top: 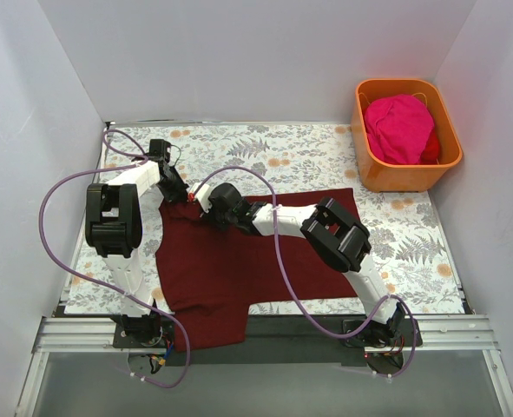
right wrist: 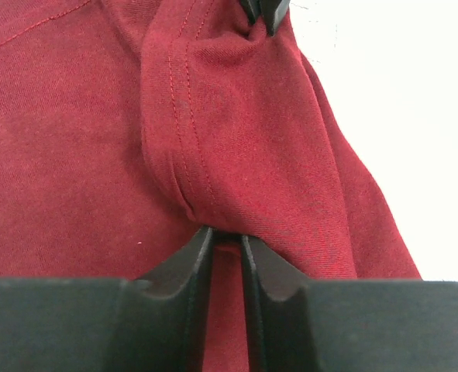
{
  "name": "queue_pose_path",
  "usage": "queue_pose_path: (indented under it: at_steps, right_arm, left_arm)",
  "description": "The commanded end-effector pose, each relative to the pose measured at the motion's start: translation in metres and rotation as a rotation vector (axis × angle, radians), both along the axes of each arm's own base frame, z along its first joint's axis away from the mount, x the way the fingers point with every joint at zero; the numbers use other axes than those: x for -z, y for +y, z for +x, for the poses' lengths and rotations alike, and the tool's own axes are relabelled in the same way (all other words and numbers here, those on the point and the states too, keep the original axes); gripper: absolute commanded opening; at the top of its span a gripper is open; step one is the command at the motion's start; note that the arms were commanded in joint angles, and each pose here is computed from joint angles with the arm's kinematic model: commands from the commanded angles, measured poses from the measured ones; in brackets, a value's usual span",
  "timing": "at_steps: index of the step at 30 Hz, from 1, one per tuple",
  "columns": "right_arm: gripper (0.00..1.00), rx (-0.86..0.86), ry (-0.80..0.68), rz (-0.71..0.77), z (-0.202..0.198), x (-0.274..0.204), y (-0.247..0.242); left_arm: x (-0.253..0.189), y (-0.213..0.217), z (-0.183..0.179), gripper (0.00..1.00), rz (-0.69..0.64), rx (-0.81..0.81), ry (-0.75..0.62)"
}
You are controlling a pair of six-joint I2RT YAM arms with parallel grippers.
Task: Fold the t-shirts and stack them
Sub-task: Fold the tshirt
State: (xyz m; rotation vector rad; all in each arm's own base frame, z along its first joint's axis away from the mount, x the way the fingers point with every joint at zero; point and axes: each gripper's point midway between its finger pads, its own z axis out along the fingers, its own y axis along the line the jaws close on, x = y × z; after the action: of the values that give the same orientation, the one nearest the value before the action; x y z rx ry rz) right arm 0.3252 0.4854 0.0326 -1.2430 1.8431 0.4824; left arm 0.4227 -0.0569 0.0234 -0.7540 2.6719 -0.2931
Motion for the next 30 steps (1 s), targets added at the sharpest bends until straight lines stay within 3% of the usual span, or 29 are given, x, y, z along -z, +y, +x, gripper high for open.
queue_pose_path:
  at_steps: [1, 6, 13, 23, 30]
  right_arm:
    - [0.28, -0.009, 0.010, 0.022, -0.003, 0.000, 0.008]
    - [0.28, -0.006, 0.022, 0.014, -0.005, 0.005, 0.005]
    - [0.01, 0.019, 0.013, -0.006, -0.001, 0.010, 0.000]
    - [0.01, -0.056, 0.010, 0.077, -0.023, -0.045, -0.002]
    - [0.01, -0.126, 0.082, 0.072, -0.051, -0.058, -0.015]
  left_arm:
    - [-0.007, 0.002, 0.002, 0.00, 0.007, 0.004, -0.027]
    - [-0.007, 0.002, 0.002, 0.00, 0.007, 0.005, -0.028]
    - [-0.009, 0.002, 0.002, 0.00, 0.007, 0.008, -0.032]
    - [-0.052, 0.008, -0.001, 0.00, 0.033, -0.016, -0.080]
    - [-0.066, 0.008, -0.025, 0.00, 0.030, -0.021, -0.057]
